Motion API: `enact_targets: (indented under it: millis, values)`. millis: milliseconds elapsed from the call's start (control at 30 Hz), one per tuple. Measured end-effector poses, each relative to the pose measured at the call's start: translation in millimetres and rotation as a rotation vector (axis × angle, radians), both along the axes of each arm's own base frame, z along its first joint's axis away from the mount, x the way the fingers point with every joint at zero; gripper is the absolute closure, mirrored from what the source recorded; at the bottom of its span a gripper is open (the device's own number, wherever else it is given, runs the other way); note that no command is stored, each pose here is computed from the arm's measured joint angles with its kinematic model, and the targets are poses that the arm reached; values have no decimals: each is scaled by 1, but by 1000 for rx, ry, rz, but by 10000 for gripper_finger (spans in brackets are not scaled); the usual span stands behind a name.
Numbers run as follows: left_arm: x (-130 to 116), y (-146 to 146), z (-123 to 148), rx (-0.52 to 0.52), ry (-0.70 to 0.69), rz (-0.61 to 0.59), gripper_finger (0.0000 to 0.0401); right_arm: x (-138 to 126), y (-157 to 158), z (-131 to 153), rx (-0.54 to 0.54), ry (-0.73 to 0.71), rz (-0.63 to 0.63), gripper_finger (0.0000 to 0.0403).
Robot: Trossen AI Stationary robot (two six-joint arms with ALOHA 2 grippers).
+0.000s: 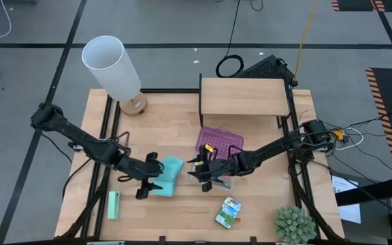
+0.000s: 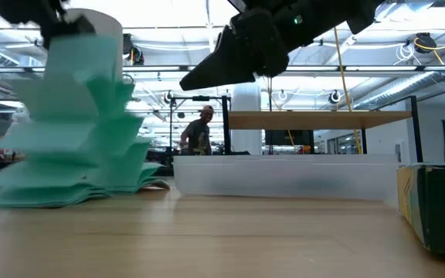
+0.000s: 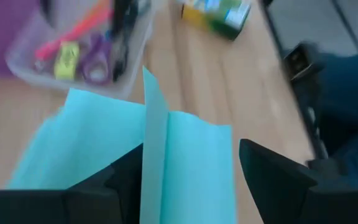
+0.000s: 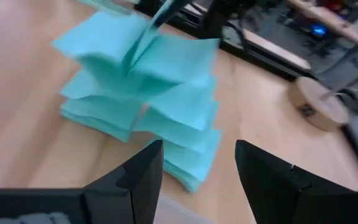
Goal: Pack school essentials
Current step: Put the blue sticky notes into the purple supply box
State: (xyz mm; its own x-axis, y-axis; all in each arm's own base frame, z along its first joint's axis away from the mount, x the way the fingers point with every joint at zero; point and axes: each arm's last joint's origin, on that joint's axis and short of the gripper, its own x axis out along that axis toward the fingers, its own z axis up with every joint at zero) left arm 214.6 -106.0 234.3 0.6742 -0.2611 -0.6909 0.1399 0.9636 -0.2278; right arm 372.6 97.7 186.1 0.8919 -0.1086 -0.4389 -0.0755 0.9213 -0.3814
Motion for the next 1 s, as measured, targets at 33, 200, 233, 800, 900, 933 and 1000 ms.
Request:
enact_targets:
  millis: [33,200,233,800,900,933,1000]
  values:
    - [-4,0,6,5,-21,6,165,0,1,0,24,-1,13,206]
    - [-23,8,8,110,27,142,164,3,-1,4,207,-54,-47,206]
    - [-24,10,6,121,48,167,164,3,-3,4,245,-63,-69,206]
    - [-7,-16,-16,513,-78,76,164,4,-8,1,329,-41,-116,206]
    - [-10,-25,-13,546,-142,62,164,4,-9,1,329,-42,-117,206]
    - [-11,-28,-11,559,-166,52,164,4,-9,2,330,-45,-118,206]
    - [-13,-34,-10,586,-198,30,164,5,-8,4,341,-73,-118,206]
